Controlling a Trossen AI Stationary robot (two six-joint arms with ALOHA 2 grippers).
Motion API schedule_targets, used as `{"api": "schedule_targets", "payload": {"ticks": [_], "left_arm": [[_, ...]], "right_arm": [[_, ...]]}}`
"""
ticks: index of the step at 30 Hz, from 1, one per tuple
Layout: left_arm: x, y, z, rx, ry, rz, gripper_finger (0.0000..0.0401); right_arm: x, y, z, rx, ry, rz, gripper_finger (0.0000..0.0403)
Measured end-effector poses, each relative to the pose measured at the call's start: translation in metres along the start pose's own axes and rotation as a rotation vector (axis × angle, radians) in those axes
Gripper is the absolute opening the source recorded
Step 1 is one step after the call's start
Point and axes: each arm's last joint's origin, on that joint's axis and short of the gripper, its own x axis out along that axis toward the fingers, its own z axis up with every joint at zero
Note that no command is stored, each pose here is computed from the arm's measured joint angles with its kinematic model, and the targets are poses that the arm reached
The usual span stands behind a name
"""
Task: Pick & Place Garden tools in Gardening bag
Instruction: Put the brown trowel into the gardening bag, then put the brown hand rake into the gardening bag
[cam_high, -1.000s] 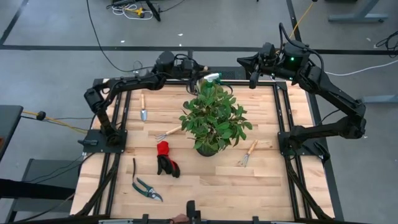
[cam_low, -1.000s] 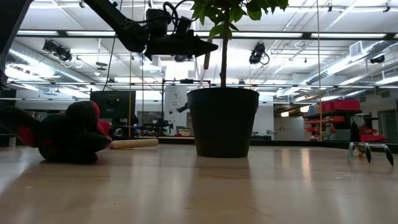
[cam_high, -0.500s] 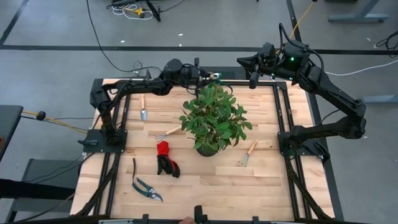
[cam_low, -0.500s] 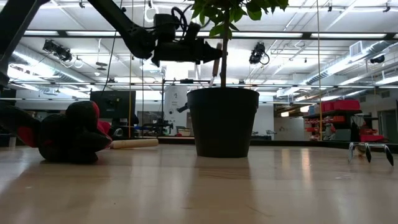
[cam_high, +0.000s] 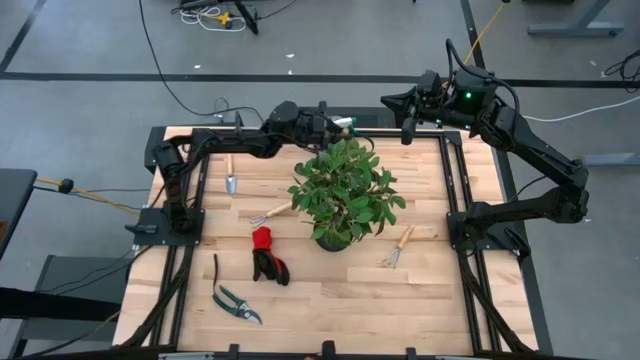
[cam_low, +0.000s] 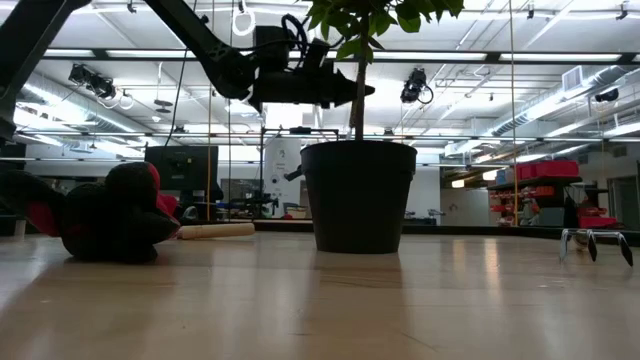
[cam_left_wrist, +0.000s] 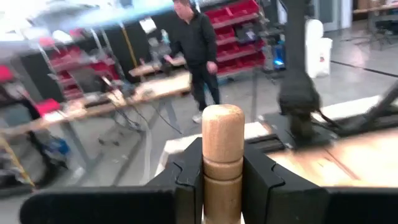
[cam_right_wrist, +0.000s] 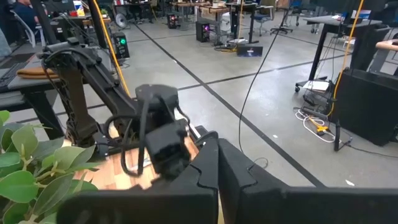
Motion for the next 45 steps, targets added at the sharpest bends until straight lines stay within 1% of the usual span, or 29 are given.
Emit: {"api": "schedule_targets", "payload": {"ticks": [5, 9, 31, 35, 41, 45], "left_arm": [[0.009, -0.012, -0.009, -0.004, 0.011, -0.039, 0.0071], [0.011, -0.018, -0.007, -0.002, 0.002, -0.045, 0.0071], [0.016, -0.030, -0.006, -0.010, 0.010, -0.075, 0.0074], [0.017, -0.030, -0.007, -0.014, 0.021, -0.065, 0.0094], [0.016, -0.031, -0.011, -0.035, 0.063, -0.073, 0.0139], [0.016, -0.032, -0.011, -0.036, 0.066, -0.075, 0.0168]], "right_arm": [[0.000, 0.000, 0.000, -0.004, 0.001, 0.000, 0.0000], [0.000, 0.000, 0.000, -0.004, 0.002, 0.000, 0.0000], [0.000, 0.000, 0.000, -0.023, 0.002, -0.001, 0.0000], [0.000, 0.000, 0.000, -0.023, 0.002, -0.001, 0.0000], [0.000, 0.000, 0.000, -0.023, 0.002, 0.000, 0.0000], [0.000, 0.000, 0.000, -0.023, 0.002, -0.001, 0.0000]]}}
